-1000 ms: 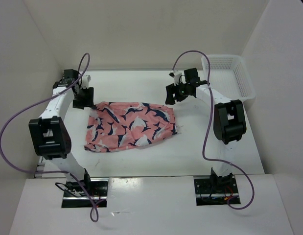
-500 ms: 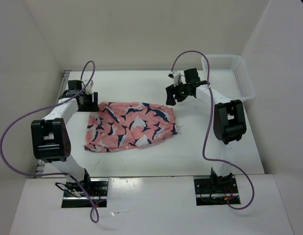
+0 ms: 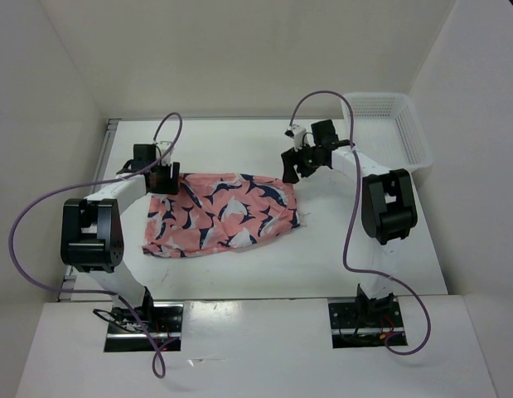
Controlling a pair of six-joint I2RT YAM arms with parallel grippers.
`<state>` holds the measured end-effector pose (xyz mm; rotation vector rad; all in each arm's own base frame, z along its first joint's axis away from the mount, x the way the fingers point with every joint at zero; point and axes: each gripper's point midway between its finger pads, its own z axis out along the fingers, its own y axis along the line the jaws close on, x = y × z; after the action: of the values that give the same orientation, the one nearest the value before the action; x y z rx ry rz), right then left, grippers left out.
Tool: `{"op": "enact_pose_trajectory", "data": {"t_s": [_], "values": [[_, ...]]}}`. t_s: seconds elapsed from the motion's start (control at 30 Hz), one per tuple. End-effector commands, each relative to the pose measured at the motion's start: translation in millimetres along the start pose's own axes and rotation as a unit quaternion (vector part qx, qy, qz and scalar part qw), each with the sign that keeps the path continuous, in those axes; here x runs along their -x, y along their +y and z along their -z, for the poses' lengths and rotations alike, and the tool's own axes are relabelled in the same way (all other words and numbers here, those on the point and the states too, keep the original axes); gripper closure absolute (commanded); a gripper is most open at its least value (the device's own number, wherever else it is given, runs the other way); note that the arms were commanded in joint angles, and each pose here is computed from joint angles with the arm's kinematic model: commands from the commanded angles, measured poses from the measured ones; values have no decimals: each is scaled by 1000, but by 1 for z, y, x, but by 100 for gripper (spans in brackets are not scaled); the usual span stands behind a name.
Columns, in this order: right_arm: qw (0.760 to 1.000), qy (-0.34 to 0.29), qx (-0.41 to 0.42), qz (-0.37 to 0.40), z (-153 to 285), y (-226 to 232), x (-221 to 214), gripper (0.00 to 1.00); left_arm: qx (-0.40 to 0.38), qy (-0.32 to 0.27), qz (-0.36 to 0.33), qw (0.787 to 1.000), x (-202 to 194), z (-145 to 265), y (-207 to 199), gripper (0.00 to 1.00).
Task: Fold and stack the shorts
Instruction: Fold the shorts
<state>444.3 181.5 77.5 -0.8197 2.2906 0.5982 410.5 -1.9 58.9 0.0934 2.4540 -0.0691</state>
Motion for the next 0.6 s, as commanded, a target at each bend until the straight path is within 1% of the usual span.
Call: {"op": "enact_pose_trajectory", "data": {"t_s": [0.0,0.07,0.1,0.13,0.23,0.27,0.33,0.4,0.43,0.47,0.5,0.53,0.57], "values": [[1000,-19,-5,24,12,5,14,21,42,-36,-4,998,9,-16,16,27],[999,-19,-2,27,7,8,14,21,48,-37,-4,998,14,-24,19,29],[999,-19,-2,27,7,8,14,21,51,-41,-7,998,25,-27,18,32],[999,-18,2,31,5,13,14,21,51,-41,-7,998,28,-26,18,42],[999,-6,7,37,-1,20,5,22,50,-32,-7,998,26,-27,18,63],[999,1,11,37,-4,25,-1,24,50,-25,-7,998,22,-27,18,77],[999,5,15,43,-7,29,-5,30,51,-22,-10,998,24,-22,15,90],[998,10,21,54,-10,34,-9,38,51,-23,-10,998,25,-14,15,96],[998,15,26,56,-13,40,-13,49,50,-13,-10,999,21,-10,14,97],[998,15,26,61,-13,40,-13,54,51,-18,-10,999,24,-3,14,99],[997,16,31,66,-15,46,-12,60,50,-6,-9,999,16,0,13,100],[997,14,25,68,-15,43,-10,70,50,-7,-9,999,17,3,13,100],[997,15,28,71,-17,47,-10,74,55,-17,-10,998,23,10,14,100]]}}
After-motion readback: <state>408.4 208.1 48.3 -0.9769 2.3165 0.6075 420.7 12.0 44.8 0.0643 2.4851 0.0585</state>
